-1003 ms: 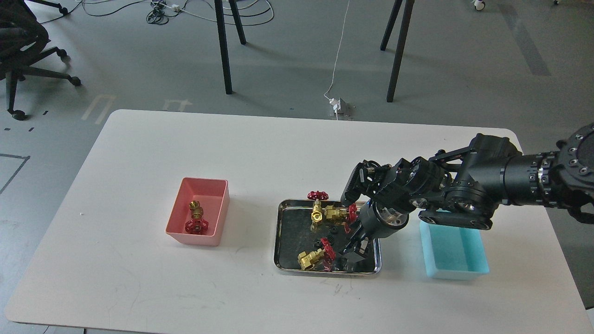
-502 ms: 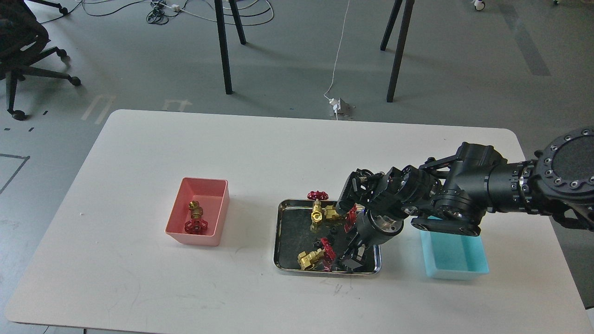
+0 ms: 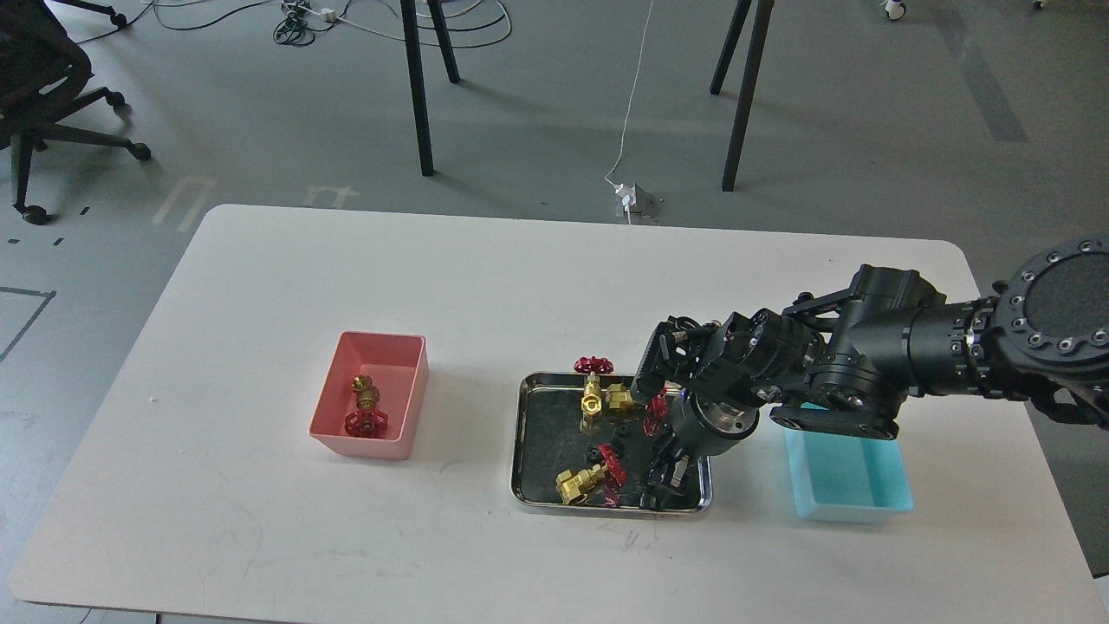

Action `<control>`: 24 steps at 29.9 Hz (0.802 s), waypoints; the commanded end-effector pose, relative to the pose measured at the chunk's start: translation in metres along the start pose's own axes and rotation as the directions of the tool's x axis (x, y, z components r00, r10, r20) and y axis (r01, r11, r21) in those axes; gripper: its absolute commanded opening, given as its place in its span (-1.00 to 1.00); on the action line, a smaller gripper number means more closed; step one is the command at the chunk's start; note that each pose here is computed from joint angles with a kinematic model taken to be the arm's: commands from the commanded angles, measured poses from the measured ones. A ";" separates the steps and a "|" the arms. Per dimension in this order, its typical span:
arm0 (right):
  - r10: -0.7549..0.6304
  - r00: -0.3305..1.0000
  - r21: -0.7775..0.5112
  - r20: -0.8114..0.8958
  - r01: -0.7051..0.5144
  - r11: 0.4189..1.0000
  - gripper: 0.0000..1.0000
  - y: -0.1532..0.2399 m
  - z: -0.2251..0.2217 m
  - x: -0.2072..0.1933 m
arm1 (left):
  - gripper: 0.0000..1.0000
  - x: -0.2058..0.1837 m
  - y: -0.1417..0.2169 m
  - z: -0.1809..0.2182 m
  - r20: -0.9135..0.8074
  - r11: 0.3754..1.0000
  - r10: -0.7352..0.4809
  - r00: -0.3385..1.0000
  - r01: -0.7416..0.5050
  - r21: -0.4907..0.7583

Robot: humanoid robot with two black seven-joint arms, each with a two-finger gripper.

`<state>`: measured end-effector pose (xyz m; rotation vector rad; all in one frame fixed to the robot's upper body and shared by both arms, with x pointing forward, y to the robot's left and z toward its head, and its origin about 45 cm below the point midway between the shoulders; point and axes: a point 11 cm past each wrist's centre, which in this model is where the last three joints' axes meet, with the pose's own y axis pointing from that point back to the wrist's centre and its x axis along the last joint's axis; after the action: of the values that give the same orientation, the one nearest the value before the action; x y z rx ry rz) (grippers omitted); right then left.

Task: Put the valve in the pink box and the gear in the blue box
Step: 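Lower the right gripper into the tray and grasp a small dark gear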

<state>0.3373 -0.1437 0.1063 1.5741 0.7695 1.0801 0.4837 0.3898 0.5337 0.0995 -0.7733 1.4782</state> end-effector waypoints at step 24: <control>0.036 0.999 -0.010 0.025 -0.036 0.999 -0.76 0.020 0.007 0.015 | 1.00 0.015 0.005 -0.001 0.021 1.000 0.022 1.000 -0.022 0.007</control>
<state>0.3412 -0.1401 0.1134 1.5737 0.7571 1.0835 0.4795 0.4006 0.5380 0.1102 -0.7850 1.4972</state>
